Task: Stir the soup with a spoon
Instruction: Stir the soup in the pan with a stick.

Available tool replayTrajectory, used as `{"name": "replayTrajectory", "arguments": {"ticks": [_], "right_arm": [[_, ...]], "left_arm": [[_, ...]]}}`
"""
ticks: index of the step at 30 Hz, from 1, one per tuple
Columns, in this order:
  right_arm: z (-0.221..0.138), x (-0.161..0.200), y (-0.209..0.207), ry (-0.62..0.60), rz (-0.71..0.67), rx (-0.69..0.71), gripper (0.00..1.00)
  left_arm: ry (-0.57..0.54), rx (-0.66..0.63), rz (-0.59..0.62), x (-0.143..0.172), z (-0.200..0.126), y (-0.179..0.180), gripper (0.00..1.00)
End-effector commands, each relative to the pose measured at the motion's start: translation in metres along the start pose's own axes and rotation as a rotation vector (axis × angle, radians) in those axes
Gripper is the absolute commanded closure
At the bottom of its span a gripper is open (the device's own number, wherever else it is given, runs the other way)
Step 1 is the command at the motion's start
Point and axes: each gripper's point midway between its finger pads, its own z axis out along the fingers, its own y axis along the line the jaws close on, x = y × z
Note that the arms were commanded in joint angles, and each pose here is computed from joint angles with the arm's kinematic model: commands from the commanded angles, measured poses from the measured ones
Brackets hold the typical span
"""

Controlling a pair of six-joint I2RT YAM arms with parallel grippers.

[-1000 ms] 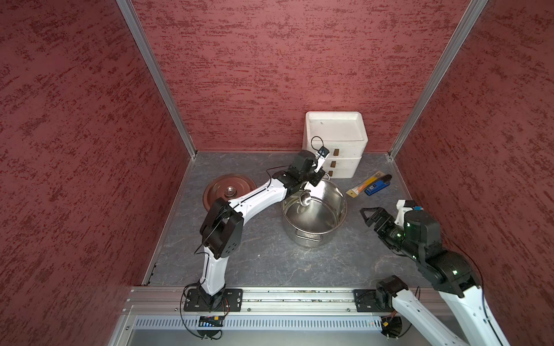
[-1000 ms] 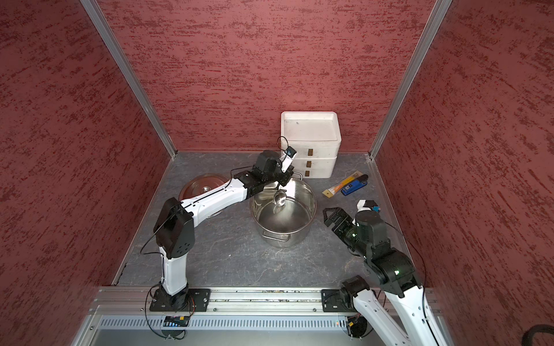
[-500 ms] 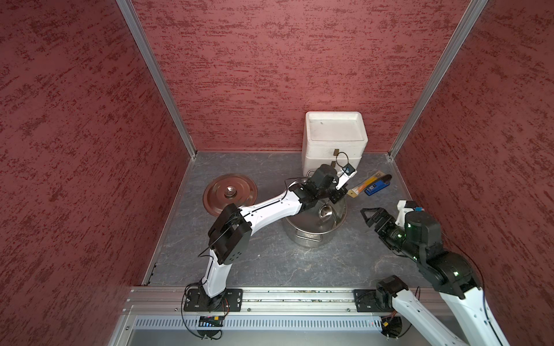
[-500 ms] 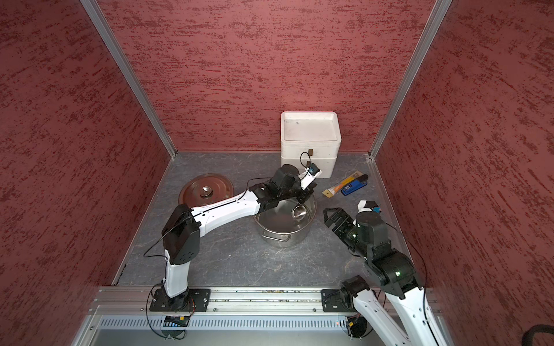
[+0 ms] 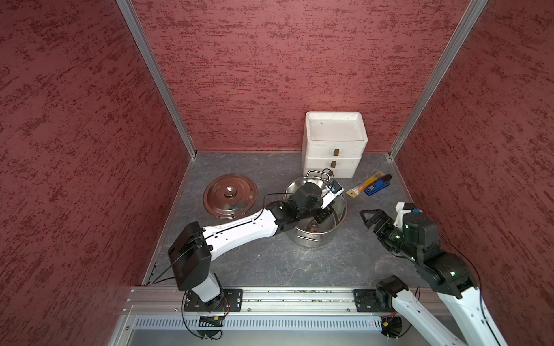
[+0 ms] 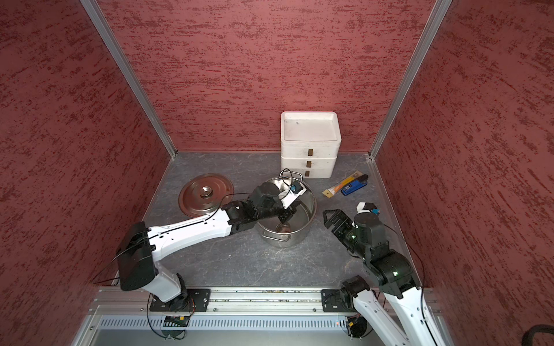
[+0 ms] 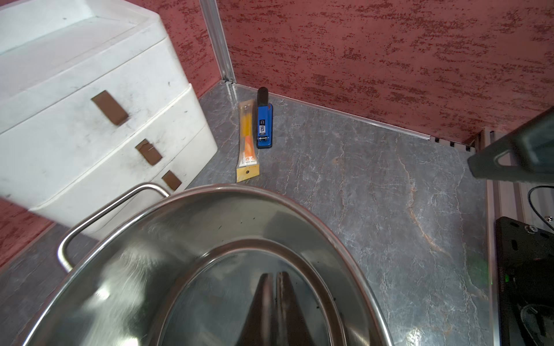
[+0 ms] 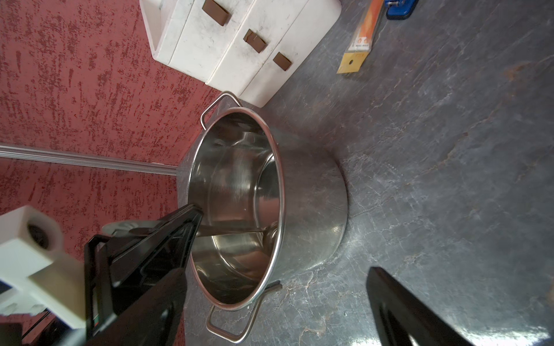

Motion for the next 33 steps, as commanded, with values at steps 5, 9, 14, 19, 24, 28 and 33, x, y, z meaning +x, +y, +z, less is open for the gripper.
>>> {"name": "replayTrajectory", "arguments": {"ticks": [5, 9, 14, 19, 24, 28, 33], "right_arm": [[0.01, -0.003, 0.016, 0.009, -0.017, -0.046, 0.02], [0.013, -0.002, 0.019, 0.018, -0.022, -0.052, 0.02], [0.009, -0.004, 0.019, 0.009, -0.019, -0.05, 0.01], [0.003, -0.006, 0.015, -0.008, -0.016, -0.039, 0.02], [-0.002, -0.007, 0.012, -0.018, -0.013, -0.028, 0.02], [-0.004, -0.007, 0.01, -0.022, -0.011, -0.018, 0.02], [-0.004, -0.007, 0.009, -0.022, -0.007, -0.016, 0.02]], "left_arm": [[0.036, -0.157, -0.06, 0.024, -0.023, 0.053, 1.0], [0.02, -0.231, -0.089, 0.025, -0.02, 0.091, 1.0], [0.007, -0.311, -0.097, 0.02, -0.011, 0.138, 1.0], [-0.024, -0.313, -0.088, 0.003, 0.009, 0.164, 1.0], [-0.085, -0.26, -0.078, -0.024, 0.04, 0.167, 1.0], [-0.132, -0.184, -0.058, -0.051, 0.069, 0.142, 1.0], [-0.154, -0.096, -0.033, -0.067, 0.094, 0.103, 1.0]]}}
